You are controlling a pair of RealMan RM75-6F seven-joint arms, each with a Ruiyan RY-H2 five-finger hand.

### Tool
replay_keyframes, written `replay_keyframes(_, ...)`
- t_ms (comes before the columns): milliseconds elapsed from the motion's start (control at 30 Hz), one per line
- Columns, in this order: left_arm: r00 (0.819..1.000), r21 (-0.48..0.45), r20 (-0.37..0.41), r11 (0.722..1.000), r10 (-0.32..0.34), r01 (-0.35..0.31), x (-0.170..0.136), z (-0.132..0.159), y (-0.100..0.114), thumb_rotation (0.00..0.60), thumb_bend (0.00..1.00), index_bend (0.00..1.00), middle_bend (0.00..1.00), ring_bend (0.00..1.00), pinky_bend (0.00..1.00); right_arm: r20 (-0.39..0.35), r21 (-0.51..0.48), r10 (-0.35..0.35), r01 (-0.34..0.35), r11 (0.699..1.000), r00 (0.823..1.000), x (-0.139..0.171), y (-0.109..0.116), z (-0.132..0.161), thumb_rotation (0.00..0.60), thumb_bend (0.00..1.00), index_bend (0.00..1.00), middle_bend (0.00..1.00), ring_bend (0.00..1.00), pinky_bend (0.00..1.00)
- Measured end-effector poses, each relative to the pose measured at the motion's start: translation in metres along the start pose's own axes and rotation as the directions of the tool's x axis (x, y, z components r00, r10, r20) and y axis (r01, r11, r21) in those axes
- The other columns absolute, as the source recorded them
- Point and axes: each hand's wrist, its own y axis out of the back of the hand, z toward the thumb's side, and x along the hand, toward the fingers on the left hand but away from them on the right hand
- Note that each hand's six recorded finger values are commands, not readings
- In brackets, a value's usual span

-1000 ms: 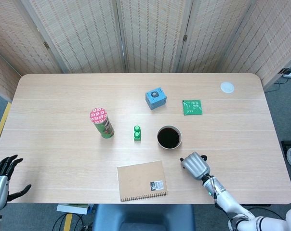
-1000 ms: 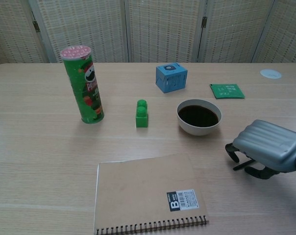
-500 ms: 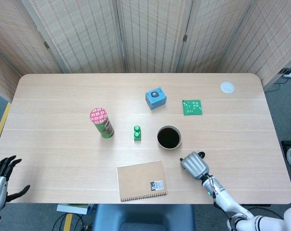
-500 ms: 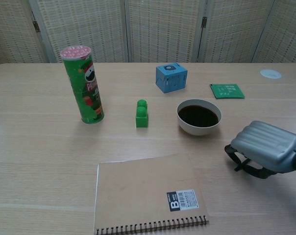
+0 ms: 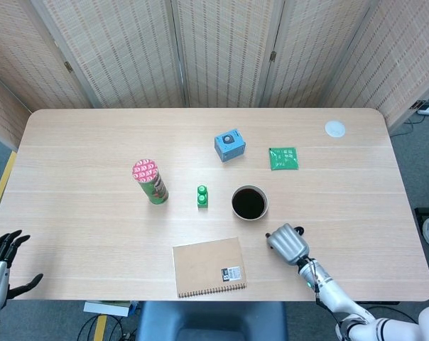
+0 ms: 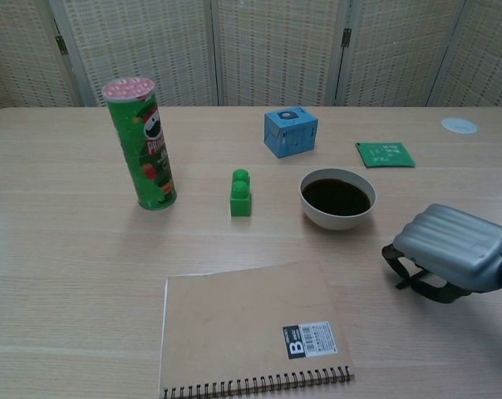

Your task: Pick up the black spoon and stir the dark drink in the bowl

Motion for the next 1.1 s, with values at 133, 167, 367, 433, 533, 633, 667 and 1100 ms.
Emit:
replay_keyframes(133, 1.000, 0.001, 0.002, 1.000, 0.002, -0.002, 0.000, 0.001, 0.001, 0.600, 0.19, 0.22, 0.15, 0.12, 0.18, 0.026, -0.044, -0.021, 0.022, 0.999, 0.999, 0.003, 0.004, -0.008, 0.600, 0.37, 0.60, 0.97, 1.00, 1.00)
replay_keyframes(167, 1.000, 0.001, 0.003, 1.000, 0.003, -0.003, 0.001, 0.001, 0.001, 0.600, 0.19, 0.22, 0.15, 0.12, 0.18, 0.038, -0.057, -0.032, 0.034, 0.998, 0.999, 0.004, 0.007, -0.011, 0.600, 0.38, 0.60, 0.97, 1.00, 1.00)
replay_keyframes(367, 1.000, 0.006, 0.011, 1.000, 0.004, -0.004, 0.002, 0.004, 0.002, 0.600, 0.19, 0.22, 0.15, 0.12, 0.18, 0.094, -0.140, -0.109, 0.122, 0.983, 0.990, 0.013, 0.030, -0.029, 0.600, 0.40, 0.62, 0.98, 1.00, 1.00)
replay_keyframes(433, 1.000, 0.007, 0.014, 1.000, 0.004, -0.004, 0.002, 0.005, 0.003, 0.600, 0.19, 0.22, 0.15, 0.12, 0.18, 0.108, -0.171, -0.135, 0.152, 0.974, 0.985, 0.015, 0.039, -0.034, 0.600, 0.41, 0.63, 0.98, 1.00, 1.00)
replay_keyframes(533, 1.000, 0.007, 0.019, 1.000, 0.005, -0.005, 0.003, 0.007, 0.003, 0.600, 0.19, 0.22, 0.15, 0.12, 0.18, 0.127, -0.245, -0.163, 0.190, 0.951, 0.978, 0.016, 0.052, -0.039, 0.600, 0.41, 0.64, 0.98, 1.00, 1.00)
replay_keyframes(633, 1.000, 0.008, 0.023, 1.000, 0.008, -0.008, 0.004, 0.009, 0.005, 0.600, 0.19, 0.22, 0.15, 0.12, 0.18, 0.147, -0.344, -0.180, 0.220, 0.913, 0.973, 0.012, 0.065, -0.043, 0.600, 0.41, 0.64, 0.98, 1.00, 1.00)
replay_keyframes(667, 1.000, 0.009, 0.024, 1.000, 0.009, -0.009, 0.004, 0.010, 0.005, 0.600, 0.20, 0.22, 0.15, 0.12, 0.18, 0.153, -0.385, -0.185, 0.231, 0.893, 0.971, 0.010, 0.070, -0.045, 0.600, 0.41, 0.64, 0.98, 1.00, 1.00)
replay_keyframes(1100, 1.000, 0.026, 0.016, 1.000, 0.013, -0.014, 0.001, 0.008, 0.011, 0.600, 0.19, 0.22, 0.15, 0.12, 0.18, 0.126, -0.710, -0.157, 0.200, 0.675, 0.979, -0.047, 0.108, -0.036, 0.600, 0.41, 0.66, 0.98, 1.00, 1.00)
